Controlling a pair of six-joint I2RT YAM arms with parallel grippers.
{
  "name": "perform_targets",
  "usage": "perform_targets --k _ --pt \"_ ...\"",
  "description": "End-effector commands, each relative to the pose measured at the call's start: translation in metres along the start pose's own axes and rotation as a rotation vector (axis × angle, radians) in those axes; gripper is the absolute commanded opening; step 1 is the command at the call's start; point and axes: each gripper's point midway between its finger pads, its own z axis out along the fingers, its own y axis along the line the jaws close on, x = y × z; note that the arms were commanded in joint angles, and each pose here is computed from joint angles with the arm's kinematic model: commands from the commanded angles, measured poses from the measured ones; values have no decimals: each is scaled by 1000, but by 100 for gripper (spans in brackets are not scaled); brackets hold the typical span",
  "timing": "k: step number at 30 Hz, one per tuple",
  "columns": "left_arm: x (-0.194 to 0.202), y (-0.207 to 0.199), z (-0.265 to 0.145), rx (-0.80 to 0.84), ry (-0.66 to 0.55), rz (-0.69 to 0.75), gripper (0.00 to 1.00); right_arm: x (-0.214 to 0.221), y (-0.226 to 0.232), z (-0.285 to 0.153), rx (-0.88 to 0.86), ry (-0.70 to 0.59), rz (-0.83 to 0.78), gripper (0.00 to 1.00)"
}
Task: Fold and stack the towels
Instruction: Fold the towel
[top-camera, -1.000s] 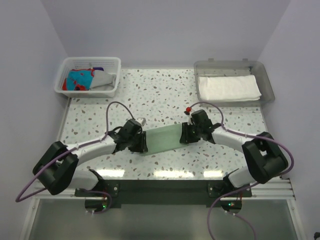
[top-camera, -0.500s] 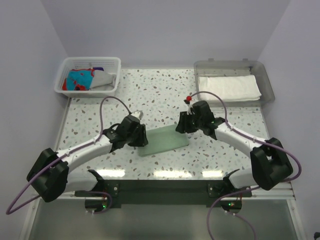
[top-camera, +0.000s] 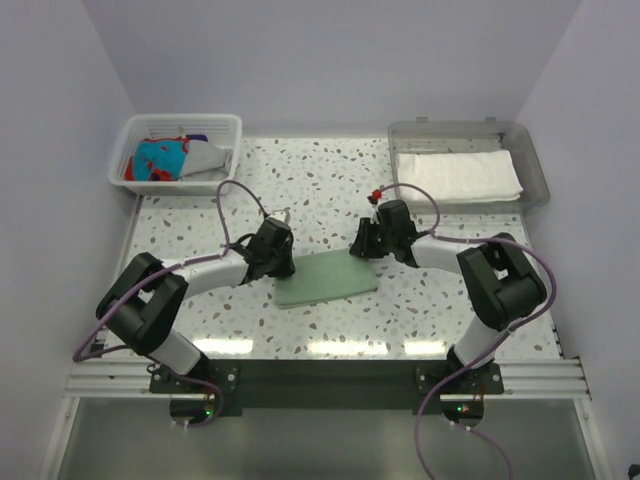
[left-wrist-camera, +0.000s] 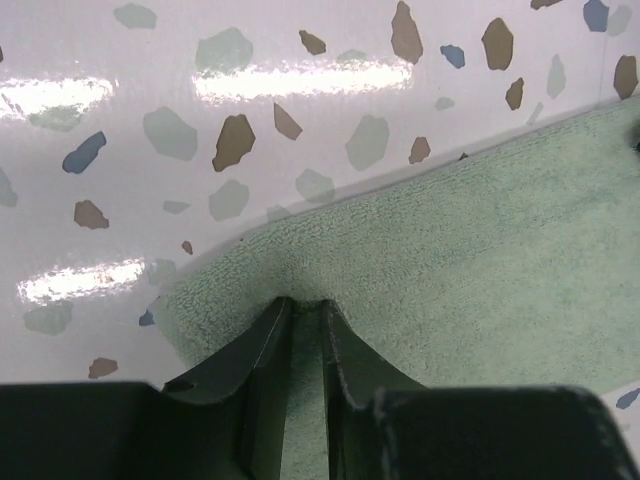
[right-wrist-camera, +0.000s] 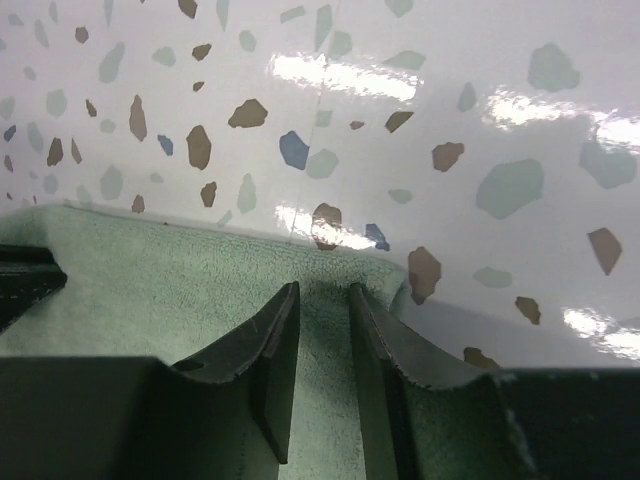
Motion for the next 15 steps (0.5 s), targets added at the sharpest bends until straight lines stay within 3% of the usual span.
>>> perform_targets --k 1,7,10,15 --pt "32 32 13 -96 68 5 24 1 -29 0 78 -26 15 31" --pt "13 42 17 -133 49 37 28 -13 -16 -24 67 -37 -55 34" --pt "-8 38 15 -137 17 77 35 -20 -3 -40 60 -34 -119 34" --pt "-30 20 -3 -91 -34 93 58 -15 21 -60 28 -11 -191 34"
